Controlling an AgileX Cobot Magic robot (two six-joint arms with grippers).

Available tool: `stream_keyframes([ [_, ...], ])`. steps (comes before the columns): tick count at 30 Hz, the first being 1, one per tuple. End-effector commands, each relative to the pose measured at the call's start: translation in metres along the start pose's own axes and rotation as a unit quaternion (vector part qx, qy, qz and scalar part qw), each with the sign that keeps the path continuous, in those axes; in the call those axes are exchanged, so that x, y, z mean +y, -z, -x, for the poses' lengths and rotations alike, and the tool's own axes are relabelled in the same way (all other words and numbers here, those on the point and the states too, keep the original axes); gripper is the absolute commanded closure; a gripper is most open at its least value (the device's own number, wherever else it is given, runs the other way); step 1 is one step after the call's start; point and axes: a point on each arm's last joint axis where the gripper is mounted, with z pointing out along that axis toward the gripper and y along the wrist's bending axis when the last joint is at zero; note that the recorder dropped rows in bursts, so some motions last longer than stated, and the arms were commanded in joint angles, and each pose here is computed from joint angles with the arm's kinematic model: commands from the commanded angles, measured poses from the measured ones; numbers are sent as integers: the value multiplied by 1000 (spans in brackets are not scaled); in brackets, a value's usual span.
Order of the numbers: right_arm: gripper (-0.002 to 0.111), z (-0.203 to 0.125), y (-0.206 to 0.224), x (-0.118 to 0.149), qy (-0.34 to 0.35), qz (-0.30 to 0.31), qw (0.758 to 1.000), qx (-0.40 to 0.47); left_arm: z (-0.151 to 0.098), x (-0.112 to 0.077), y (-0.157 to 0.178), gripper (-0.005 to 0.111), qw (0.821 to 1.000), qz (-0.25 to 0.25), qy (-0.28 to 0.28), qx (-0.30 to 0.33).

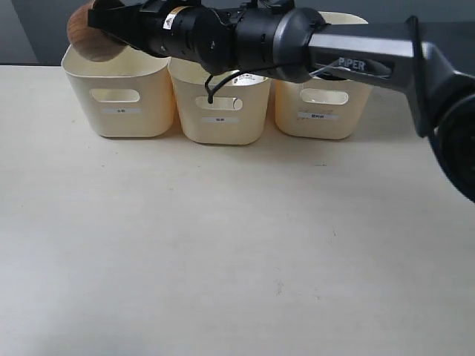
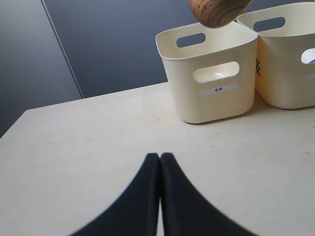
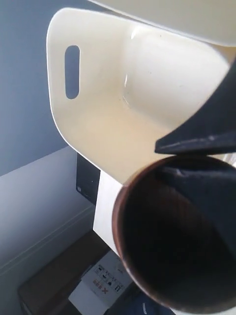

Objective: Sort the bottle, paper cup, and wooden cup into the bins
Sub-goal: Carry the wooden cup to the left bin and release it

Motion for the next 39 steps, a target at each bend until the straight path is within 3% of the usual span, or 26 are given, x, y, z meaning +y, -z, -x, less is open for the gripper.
stream_keyframes([
  [1,109,9,-12,-5,-1,2,1000,-21,0,0,0,107,1000,0,-2,-5],
  [14,109,-1,-36,-30,-5,-13,999,-32,0,0,0,107,1000,0,-2,-5],
  [25,109,-1,-36,-31,27,-15,999,-32,0,0,0,107,1000,0,-2,-5],
  [29,90,-1,-36,-31,44,-15,998,-32,0,0,0,107,1000,0,-2,-5],
  [31,66,-1,-36,-31,38,-16,999,-29,0,0,0,107,1000,0,-2,-5],
  [32,61,-1,-36,-31,38,-16,999,-29,0,0,0,107,1000,0,-2,-5],
  [39,66,-4,-36,-32,38,-18,999,-15,0,0,0,107,1000,0,-2,-4],
])
